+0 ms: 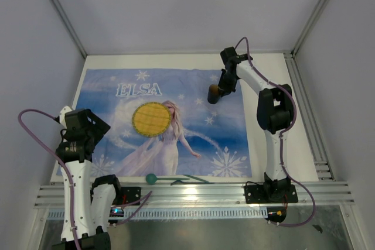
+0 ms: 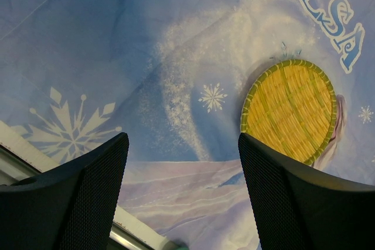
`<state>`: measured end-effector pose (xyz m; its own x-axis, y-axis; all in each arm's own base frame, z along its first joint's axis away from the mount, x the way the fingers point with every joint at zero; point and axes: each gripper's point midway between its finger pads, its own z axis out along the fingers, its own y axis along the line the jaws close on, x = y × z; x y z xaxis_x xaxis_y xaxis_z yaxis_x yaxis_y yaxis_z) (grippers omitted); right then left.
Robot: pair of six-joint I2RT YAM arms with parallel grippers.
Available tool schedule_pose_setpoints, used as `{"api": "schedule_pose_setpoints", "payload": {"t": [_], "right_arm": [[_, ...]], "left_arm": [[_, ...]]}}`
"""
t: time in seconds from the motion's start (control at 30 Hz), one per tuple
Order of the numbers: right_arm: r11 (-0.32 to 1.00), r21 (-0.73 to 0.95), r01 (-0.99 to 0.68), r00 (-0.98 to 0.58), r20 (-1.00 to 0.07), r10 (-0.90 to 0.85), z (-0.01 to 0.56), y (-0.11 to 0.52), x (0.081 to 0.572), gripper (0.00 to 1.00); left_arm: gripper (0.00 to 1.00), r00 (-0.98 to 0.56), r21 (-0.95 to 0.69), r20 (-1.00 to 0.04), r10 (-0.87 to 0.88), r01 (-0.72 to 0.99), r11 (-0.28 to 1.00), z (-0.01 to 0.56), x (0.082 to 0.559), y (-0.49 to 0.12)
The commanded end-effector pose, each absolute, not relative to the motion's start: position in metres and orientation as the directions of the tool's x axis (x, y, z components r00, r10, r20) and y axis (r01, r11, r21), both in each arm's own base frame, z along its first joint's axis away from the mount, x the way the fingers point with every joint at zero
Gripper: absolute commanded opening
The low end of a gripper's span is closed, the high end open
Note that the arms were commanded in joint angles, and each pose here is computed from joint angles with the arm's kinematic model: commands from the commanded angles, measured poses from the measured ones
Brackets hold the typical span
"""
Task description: Set the dinner table for one person
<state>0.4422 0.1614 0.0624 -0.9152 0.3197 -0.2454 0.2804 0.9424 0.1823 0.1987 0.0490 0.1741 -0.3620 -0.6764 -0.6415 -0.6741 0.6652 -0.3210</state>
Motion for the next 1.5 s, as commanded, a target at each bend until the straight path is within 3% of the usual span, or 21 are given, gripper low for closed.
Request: {"api": "schedule_pose_setpoints", "payload": {"t": [0.0,0.8,0.87,0.9,0.93,1.03,1.47], "right_arm": [[0.947,0.134,0.291,-0.902,-0.293,0.318,0.077,0.142,0.445,0.03],[0.945,0.15,0.29,-0.903,-0.286,0.322,0.073,0.139,0.44,0.03],[0.948,0.152,0.281,-0.906,-0.284,0.314,0.073,0.139,0.44,0.12],[0.948,0.154,0.279,-0.908,-0.279,0.313,0.071,0.14,0.439,0.22],[0.949,0.151,0.278,-0.909,-0.278,0.311,0.071,0.14,0.439,0.4],[0.949,0.139,0.282,-0.908,-0.28,0.311,0.07,0.137,0.438,0.5],[0.954,0.127,0.273,-0.919,-0.258,0.297,0.056,0.135,0.428,0.51]], "left_arm": [[0.79,-0.329,-0.334,-0.658,-0.678,-0.679,0.654,0.182,0.2,0.052],[0.79,-0.331,-0.339,-0.655,-0.679,-0.675,0.656,0.182,0.2,0.05],[0.79,-0.333,-0.339,-0.655,-0.678,-0.673,0.658,0.182,0.2,0.05],[0.79,-0.333,-0.34,-0.656,-0.677,-0.671,0.659,0.182,0.201,0.05],[0.79,-0.335,-0.339,-0.655,-0.677,-0.671,0.66,0.182,0.201,0.049],[0.79,-0.335,-0.34,-0.657,-0.676,-0.668,0.662,0.182,0.202,0.049],[0.79,-0.343,-0.351,-0.653,-0.676,-0.653,0.671,0.182,0.204,0.046]]}}
